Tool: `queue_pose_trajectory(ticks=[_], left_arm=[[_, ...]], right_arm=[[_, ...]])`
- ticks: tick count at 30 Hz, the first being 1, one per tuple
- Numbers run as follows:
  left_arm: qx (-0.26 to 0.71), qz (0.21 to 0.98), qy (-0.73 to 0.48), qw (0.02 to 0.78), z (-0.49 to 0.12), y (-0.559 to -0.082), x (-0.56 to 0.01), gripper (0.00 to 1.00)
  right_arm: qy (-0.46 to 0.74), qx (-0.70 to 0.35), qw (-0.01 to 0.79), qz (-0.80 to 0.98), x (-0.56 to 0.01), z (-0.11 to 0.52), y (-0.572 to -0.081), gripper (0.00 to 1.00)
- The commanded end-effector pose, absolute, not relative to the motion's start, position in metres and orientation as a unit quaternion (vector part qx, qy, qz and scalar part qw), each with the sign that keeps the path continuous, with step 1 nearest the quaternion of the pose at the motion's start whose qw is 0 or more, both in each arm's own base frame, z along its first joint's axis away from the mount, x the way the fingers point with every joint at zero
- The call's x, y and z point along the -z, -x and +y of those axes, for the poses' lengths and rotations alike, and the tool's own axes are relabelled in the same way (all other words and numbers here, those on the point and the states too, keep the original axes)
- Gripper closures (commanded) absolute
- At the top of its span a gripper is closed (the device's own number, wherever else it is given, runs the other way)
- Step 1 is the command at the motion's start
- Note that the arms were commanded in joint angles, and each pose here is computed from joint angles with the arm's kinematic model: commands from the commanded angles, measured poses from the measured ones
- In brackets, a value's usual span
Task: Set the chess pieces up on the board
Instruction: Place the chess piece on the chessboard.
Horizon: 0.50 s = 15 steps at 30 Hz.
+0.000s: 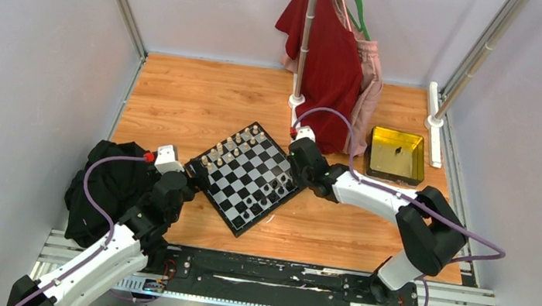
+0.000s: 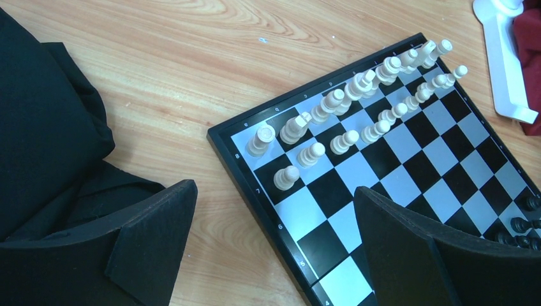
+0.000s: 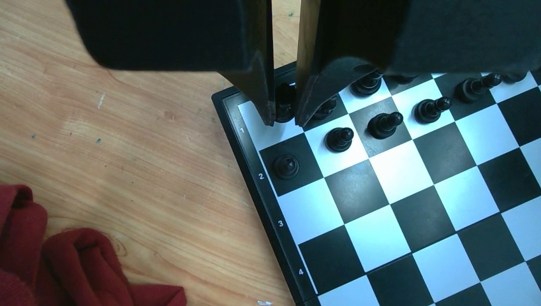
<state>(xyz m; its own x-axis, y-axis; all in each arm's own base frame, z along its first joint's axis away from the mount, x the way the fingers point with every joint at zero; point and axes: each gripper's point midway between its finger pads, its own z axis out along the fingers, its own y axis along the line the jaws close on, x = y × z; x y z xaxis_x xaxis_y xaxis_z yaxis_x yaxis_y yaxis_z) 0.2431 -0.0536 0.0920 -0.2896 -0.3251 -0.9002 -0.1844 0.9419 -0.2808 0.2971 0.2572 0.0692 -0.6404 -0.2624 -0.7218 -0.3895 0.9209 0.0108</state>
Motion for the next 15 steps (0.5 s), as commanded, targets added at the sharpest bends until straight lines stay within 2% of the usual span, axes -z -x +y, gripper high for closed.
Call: queue_pose_trajectory(ticks=[1,15], left_arm=[[0.066,0.793,0.157,0.585,-0.056,-0.246,-0.098,0.0],[0.066,0.794,0.156,0.584,-0.056,-0.246,-0.097,0.0]], right_arm=[[0.19,-0.081,0.385,0.899,-0.07,0.265,-0.3,1.0],[0.186,-0.078,0.375,0.905,-0.057,0.262,-0.3,0.99]])
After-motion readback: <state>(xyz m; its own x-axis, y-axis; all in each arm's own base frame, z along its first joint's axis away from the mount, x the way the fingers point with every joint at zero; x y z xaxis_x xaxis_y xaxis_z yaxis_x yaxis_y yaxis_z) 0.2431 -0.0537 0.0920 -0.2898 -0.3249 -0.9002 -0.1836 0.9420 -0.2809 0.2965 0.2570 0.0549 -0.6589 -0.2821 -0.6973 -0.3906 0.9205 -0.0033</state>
